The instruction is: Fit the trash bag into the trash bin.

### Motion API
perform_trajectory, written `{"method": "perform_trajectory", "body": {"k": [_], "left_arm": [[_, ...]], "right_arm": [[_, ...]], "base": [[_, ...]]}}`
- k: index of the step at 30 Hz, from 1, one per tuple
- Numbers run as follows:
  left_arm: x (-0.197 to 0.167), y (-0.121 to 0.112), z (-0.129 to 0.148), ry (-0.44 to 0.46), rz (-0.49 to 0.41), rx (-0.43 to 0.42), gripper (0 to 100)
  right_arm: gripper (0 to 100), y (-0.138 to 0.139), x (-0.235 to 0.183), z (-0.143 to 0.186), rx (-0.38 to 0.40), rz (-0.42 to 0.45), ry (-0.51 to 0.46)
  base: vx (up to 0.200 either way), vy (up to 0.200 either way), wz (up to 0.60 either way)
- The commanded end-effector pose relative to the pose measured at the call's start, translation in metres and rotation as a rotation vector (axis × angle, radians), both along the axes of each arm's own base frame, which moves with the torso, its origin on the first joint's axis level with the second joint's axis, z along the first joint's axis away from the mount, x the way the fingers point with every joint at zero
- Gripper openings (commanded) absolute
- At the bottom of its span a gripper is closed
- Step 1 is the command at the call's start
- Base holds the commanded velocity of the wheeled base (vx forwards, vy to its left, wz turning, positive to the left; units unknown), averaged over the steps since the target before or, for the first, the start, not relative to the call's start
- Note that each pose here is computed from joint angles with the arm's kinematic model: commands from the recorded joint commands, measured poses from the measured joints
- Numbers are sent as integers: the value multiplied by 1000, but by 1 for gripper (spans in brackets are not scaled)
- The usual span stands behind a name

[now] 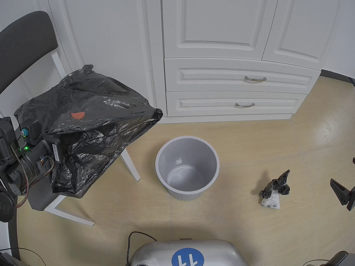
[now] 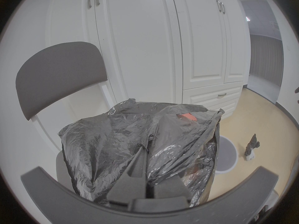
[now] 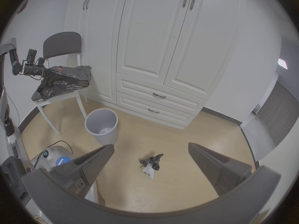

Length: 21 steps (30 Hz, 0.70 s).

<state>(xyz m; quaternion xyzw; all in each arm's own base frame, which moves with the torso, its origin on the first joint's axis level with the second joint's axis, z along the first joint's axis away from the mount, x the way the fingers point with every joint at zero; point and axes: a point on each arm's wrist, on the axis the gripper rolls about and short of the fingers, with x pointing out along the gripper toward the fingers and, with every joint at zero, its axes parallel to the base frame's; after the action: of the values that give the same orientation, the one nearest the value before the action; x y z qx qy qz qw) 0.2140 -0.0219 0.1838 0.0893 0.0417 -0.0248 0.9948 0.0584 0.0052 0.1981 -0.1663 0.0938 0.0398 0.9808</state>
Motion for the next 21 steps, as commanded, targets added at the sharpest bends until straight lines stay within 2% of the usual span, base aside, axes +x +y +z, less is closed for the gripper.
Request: {"method": "perform_trajectory", "body": {"k": [1, 5, 7, 13, 15, 21], "left_arm": [[1, -7, 3, -8, -28, -22, 0], [-2, -22, -3, 20, -82, -94, 0], [-4, -24, -4, 24, -87, -100, 0], [-9, -32, 13, -55, -133, -141, 0], [-9, -40, 25, -98, -169, -171, 0], [-9, -71, 61, -197, -308, -251, 0]], "right_arm": [[100, 0, -4, 5, 7, -2, -31], [100, -1, -5, 6, 7, -4, -36], [100, -1, -4, 6, 7, -4, -36], [100, 0, 1, 8, 31, -1, -24], [100, 2, 6, 15, 69, 17, -23], [100, 27, 25, 36, 331, 209, 3]], "base": [[0, 0, 0], [0, 0, 0], [0, 0, 0], [0, 0, 0], [0, 0, 0], [0, 0, 0]]}}
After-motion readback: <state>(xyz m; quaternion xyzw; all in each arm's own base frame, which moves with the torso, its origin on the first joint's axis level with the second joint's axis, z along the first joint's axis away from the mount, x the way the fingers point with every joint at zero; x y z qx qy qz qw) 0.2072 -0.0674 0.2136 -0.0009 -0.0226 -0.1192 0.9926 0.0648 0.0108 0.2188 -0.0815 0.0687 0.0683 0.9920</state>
